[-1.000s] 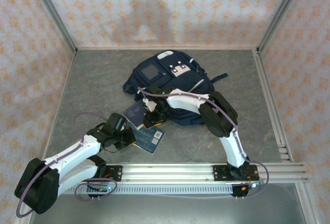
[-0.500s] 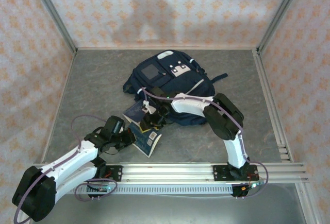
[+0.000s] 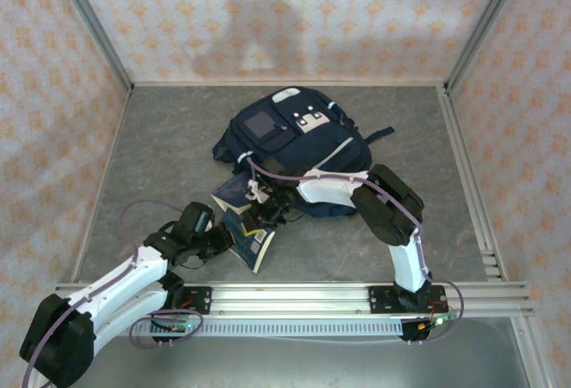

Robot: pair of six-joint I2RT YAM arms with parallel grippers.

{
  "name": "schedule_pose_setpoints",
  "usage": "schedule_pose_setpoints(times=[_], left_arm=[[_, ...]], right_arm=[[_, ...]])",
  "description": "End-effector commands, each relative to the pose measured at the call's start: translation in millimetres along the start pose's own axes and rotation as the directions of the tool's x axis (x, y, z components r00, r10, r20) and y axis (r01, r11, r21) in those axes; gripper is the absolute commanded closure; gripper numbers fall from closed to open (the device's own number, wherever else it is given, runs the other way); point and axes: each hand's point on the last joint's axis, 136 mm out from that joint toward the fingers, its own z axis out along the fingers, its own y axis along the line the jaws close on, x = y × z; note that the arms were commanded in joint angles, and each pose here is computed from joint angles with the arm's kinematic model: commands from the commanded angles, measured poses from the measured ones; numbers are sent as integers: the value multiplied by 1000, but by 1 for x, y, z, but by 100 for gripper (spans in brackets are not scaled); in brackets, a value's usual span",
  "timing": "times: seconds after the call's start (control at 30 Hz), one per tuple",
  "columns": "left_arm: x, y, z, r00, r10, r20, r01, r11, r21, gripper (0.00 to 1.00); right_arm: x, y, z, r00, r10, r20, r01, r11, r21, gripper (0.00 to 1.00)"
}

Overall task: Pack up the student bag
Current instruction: Pick up the book from the bottom-center of the table.

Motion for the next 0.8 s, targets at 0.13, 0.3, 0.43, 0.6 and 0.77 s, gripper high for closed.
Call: schedule_pose_setpoints(times=[0.13, 0.3, 0.43, 0.6, 0.77], left_arm=[[2, 31, -24, 997, -43, 67, 50, 992, -117, 63], [-4, 12, -42, 995, -43, 87, 49, 997, -66, 48], [-10, -5, -54, 997, -4, 76, 8, 998, -59, 41], [-18, -19, -60, 997, 27, 76, -22, 998, -62, 36], [-28, -32, -68, 994, 45, 101, -40, 998, -51, 35]], right_arm=[[12, -2, -17, 999, -18, 51, 14, 997, 79, 95], [26, -23, -27, 997, 10, 82, -24, 985, 169, 100], [35, -44, -46, 994, -7, 108, -28, 948, 317, 100], [43, -61, -99, 988, -99, 118, 11, 809, 588, 100], [48, -58, -149, 968, -200, 151, 24, 672, 740, 100]])
